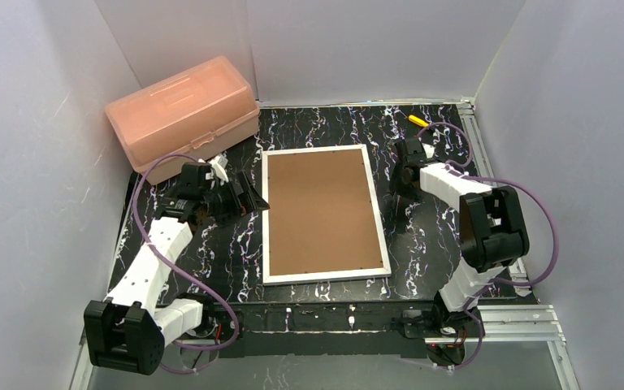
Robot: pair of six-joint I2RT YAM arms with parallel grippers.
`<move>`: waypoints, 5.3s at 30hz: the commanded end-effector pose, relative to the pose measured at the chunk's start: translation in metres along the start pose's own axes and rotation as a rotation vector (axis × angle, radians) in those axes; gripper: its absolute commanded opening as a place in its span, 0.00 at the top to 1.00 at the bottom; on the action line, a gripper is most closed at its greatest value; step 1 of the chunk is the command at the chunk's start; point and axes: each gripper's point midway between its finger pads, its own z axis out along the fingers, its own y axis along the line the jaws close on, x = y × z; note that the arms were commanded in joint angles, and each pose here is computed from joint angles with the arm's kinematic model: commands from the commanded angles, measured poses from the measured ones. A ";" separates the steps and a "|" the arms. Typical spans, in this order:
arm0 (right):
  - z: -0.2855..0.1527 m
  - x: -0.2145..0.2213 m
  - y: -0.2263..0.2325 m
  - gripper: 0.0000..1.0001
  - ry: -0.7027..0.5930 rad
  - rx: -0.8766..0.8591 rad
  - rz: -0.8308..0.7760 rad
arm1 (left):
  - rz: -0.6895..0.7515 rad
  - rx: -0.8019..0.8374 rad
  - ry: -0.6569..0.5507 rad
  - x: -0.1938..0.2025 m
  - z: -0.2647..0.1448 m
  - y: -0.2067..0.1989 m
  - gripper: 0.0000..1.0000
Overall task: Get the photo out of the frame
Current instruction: Pick up the screwdriver from the center of the board.
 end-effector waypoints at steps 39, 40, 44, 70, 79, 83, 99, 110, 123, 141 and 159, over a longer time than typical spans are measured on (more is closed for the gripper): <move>-0.070 -0.046 0.070 0.96 -0.093 -0.280 -0.177 | 0.238 0.191 0.124 0.057 -0.029 -0.017 0.05; -0.081 -0.039 0.082 0.97 -0.097 -0.323 -0.192 | 0.243 0.204 0.123 0.057 -0.030 -0.019 0.05; -0.127 -0.001 0.135 0.97 -0.109 -0.504 -0.284 | 0.272 0.242 0.108 0.060 -0.035 -0.026 0.06; -0.267 0.122 0.308 0.99 -0.185 -1.206 -0.123 | 0.404 0.438 0.093 0.086 -0.053 -0.061 0.42; -0.282 0.127 0.308 0.99 -0.150 -1.280 -0.084 | 0.392 0.359 0.078 0.081 -0.046 -0.049 0.51; -0.287 0.130 0.307 0.99 -0.127 -1.305 -0.081 | 0.378 0.339 0.090 0.080 -0.041 -0.046 0.54; -0.301 0.139 0.307 0.99 -0.100 -1.354 -0.077 | 0.362 0.330 0.113 0.082 -0.036 -0.044 0.68; -0.285 0.135 0.287 0.75 -0.143 -1.212 -0.156 | 0.396 0.317 0.112 0.084 -0.035 -0.041 1.00; -0.276 0.092 0.202 0.24 -0.305 -0.890 -0.338 | 0.415 0.288 0.118 0.086 -0.027 -0.036 1.00; -0.233 0.096 0.172 0.02 0.020 -1.200 -0.569 | 0.533 0.248 0.099 0.071 -0.022 -0.033 1.00; -0.248 0.095 0.211 0.25 0.242 -1.359 -0.526 | 0.794 0.192 0.162 0.073 0.001 -0.036 1.00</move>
